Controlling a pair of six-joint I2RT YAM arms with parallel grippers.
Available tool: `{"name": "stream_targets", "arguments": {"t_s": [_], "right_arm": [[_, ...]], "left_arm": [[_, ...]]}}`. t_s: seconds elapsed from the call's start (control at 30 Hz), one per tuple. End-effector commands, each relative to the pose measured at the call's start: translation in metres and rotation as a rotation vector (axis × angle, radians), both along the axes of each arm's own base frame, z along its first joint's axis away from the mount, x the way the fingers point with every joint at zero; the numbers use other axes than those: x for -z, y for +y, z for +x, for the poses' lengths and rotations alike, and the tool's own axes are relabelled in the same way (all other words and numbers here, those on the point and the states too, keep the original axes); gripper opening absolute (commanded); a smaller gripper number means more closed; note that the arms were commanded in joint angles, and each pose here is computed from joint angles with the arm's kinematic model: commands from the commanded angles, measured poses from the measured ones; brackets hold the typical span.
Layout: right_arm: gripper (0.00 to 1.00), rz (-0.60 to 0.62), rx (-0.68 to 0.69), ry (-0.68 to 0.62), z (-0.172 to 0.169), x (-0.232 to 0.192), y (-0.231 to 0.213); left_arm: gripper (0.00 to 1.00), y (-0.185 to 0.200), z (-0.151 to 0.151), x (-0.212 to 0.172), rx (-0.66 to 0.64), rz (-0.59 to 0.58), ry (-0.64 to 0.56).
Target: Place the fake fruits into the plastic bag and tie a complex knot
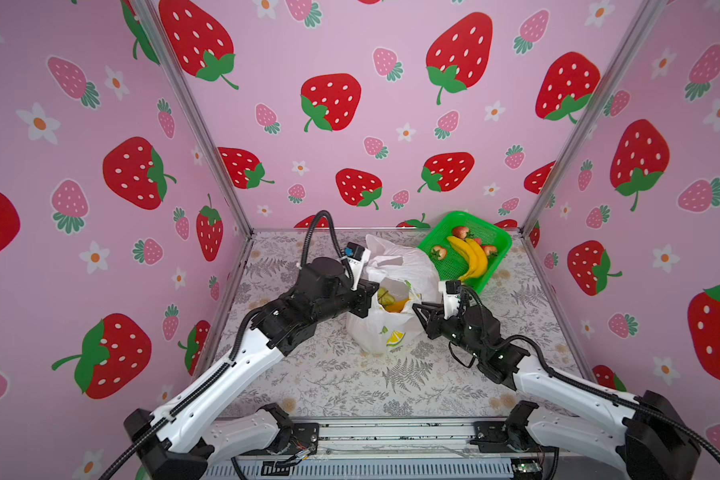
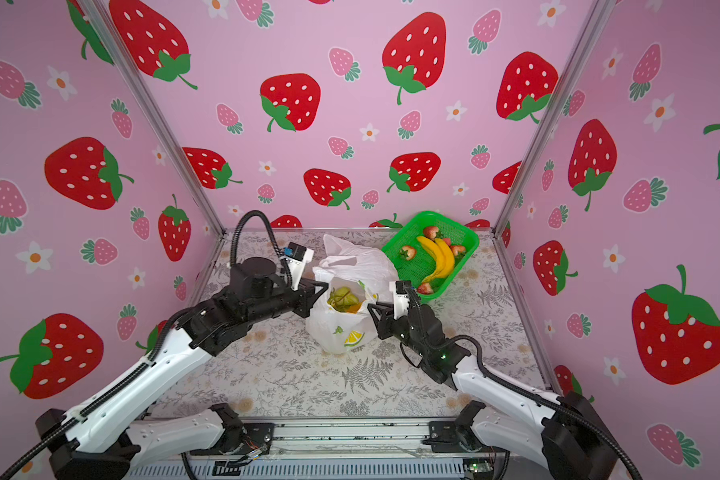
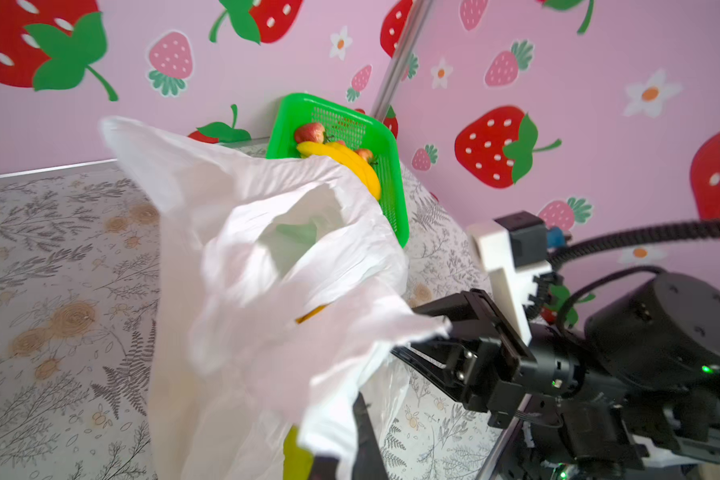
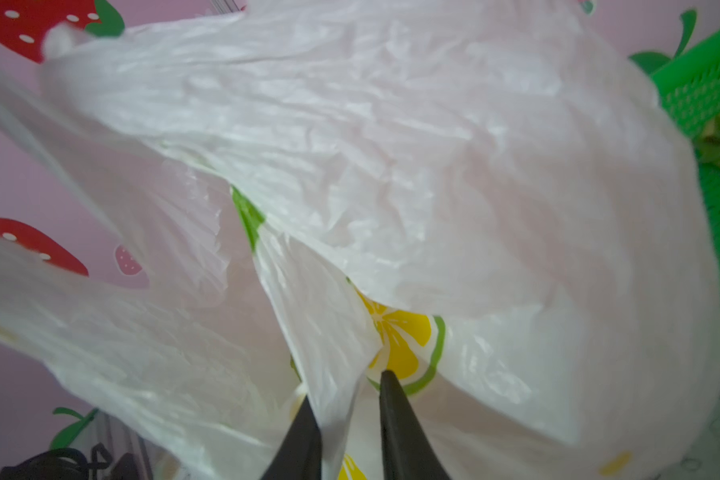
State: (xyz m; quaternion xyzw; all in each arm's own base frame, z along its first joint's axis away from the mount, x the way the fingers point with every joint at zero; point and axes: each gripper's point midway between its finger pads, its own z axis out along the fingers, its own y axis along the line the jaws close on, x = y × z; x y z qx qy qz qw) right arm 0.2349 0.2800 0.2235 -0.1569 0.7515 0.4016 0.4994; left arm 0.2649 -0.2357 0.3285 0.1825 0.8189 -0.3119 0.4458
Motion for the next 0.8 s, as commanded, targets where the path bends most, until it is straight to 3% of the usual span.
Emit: {"name": "stream_targets", "arguments": {"t_s": [0.0,0.13,0.23,0.4,0.77], "right_arm": [[0.37,-0.107,0.014,-0.245,-0.004,-0.039,-0.006],[0.51,-0.231,-0.021,-0.445,-0.012,-0.078,-0.002],[0.66,-0.326,-0.035,-0.524,-0.007,-0.093,0.005],[0.81,-0.514,-0.118,-0.633,0.007,-0.094,0.035],[0.94,-0.780,-0.205,-0.804,0.053,-0.088,0.094]], "left_arm": [[0.00,0.010,-0.008,0.019,0.031,-0.111,0.161],[0.00,0.020,-0.005,0.026,0.028,-0.199,0.230],[0.00,0.025,-0.003,0.027,0.017,-0.221,0.240],[0.00,0.033,0.001,0.030,-0.004,-0.249,0.253],[0.00,0.043,0.001,0.035,-0.044,-0.302,0.283]]}}
